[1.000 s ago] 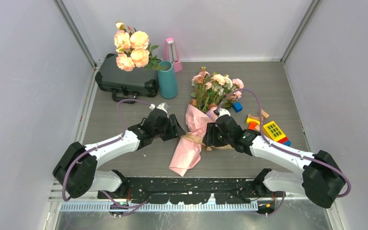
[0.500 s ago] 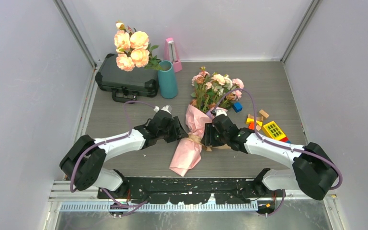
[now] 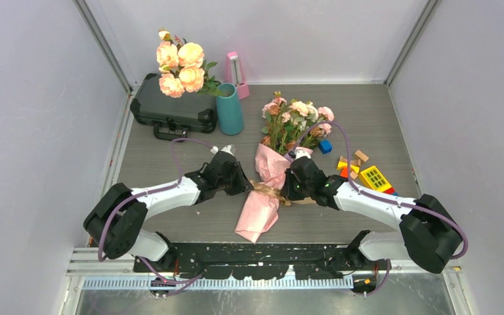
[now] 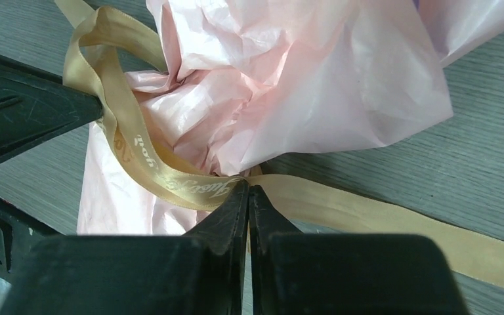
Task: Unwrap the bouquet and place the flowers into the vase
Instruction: Untie the ribbon from the wrapping paper.
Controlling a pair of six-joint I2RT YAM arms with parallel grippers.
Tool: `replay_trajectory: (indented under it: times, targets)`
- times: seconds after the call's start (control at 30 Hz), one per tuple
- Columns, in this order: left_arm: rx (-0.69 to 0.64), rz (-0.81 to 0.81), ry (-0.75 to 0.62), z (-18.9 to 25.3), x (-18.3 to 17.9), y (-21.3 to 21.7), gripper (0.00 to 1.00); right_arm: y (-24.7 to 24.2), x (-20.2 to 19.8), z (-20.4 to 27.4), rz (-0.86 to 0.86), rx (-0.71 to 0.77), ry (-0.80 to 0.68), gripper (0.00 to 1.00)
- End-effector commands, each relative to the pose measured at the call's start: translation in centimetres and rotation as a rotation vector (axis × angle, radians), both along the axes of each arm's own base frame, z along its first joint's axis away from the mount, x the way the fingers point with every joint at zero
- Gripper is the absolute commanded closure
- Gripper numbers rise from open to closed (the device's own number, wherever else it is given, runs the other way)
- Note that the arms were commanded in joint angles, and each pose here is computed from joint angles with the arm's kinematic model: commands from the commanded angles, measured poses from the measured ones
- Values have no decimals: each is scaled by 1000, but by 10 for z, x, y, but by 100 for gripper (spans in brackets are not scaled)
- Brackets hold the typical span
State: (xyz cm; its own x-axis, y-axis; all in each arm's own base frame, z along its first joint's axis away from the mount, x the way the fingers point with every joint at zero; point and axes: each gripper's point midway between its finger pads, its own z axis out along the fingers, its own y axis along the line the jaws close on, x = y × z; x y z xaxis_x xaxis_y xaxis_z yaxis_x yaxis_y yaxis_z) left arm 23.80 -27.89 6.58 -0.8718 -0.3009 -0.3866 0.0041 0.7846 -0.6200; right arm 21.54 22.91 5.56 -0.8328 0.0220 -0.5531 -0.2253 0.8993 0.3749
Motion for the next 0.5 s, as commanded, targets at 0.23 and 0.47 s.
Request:
replay_trajectory:
  times: [0.23, 0.47]
  targets:
    - [9, 20, -92, 27, 11, 4, 97, -5, 13, 22, -51, 21, -84, 100]
    - [30, 18, -92, 28, 11, 10, 100, -19, 11, 20, -99, 2, -91, 100]
